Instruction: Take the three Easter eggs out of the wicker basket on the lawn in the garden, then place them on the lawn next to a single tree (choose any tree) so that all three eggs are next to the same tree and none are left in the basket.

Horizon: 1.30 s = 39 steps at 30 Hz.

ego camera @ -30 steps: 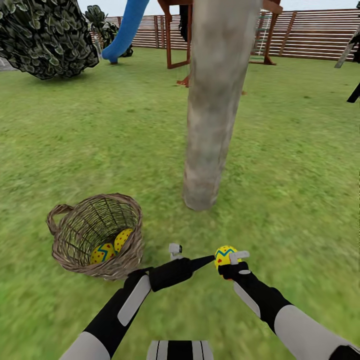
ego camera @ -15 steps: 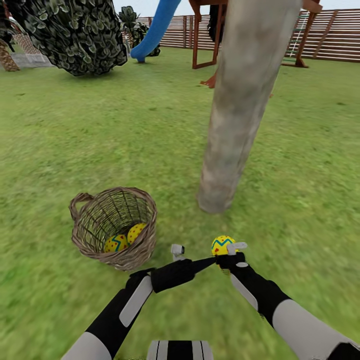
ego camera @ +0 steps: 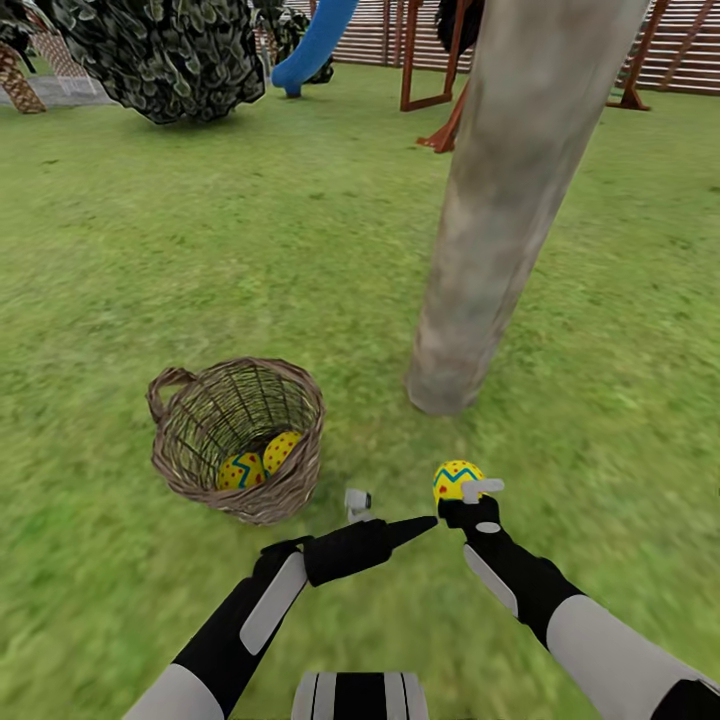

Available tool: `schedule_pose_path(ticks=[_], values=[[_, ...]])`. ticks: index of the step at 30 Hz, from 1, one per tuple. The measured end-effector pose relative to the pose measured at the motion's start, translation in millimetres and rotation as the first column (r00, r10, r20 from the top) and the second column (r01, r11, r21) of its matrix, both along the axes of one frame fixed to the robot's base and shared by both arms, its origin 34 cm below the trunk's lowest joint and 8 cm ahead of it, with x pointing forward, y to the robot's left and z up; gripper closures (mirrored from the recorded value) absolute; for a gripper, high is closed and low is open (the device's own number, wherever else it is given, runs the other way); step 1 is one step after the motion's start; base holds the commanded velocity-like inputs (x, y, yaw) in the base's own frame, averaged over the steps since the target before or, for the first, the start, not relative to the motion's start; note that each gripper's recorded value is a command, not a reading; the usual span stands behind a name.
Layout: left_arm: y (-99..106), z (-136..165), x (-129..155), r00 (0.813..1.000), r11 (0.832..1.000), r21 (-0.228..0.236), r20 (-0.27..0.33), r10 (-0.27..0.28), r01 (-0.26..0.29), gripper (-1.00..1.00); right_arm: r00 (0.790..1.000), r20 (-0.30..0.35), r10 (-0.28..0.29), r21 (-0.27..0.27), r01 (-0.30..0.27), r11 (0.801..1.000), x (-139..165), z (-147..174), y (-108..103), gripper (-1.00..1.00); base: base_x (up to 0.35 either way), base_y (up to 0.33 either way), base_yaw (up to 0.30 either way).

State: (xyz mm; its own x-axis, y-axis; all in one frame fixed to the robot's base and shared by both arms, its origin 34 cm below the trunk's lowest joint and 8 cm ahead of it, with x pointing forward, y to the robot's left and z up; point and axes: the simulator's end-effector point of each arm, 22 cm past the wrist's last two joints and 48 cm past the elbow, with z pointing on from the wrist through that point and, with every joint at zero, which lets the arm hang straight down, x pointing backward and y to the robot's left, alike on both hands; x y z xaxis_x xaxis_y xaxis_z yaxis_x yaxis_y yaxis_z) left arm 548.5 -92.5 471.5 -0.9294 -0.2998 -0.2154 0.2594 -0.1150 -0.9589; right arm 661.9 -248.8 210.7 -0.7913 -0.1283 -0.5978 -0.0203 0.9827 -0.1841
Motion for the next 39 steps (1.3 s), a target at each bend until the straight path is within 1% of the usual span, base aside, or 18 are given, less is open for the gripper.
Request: schedule_pose_path(ticks=[15,19,32,37,39], values=[[-0.3,-28.9,-2.2,0.998,1.0,-0.002,-0.059,0.0,0.0,-1.0,0.998,-0.062,-0.002,0.0,0.002,1.0,-18.7,-36.6,-1.1,1.0,0.0,0.0,0.0],[-2.9,-34.9,-3.2,0.997,1.0,-0.008,-0.077,-0.001,0.0,-1.0,0.997,-0.077,-0.001,0.001,0.001,1.0,-23.8,-45.9,-0.8,1.0,0.0,0.0,0.0],[-3.1,-60.5,-7.0,0.992,1.0,-0.009,-0.13,-0.001,0.0,-1.0,0.992,-0.13,-0.001,0.001,0.001,1.0,-41.8,-76.0,-0.7,1.0,0.0,0.0,0.0],[-2.4,-61.0,-7.2,0.992,1.0,-0.009,-0.13,-0.001,0.0,-1.0,0.992,-0.129,-0.002,0.002,0.002,1.0,-41.7,-76.0,-0.9,1.0,0.015,0.0,0.0],[-2.3,-61.3,-7.4,0.991,1.0,-0.008,-0.131,-0.001,0.0,-1.0,0.992,-0.129,-0.002,0.002,0.002,1.0,-41.6,-75.7,-0.8,1.0,0.234,0.0,0.0]])
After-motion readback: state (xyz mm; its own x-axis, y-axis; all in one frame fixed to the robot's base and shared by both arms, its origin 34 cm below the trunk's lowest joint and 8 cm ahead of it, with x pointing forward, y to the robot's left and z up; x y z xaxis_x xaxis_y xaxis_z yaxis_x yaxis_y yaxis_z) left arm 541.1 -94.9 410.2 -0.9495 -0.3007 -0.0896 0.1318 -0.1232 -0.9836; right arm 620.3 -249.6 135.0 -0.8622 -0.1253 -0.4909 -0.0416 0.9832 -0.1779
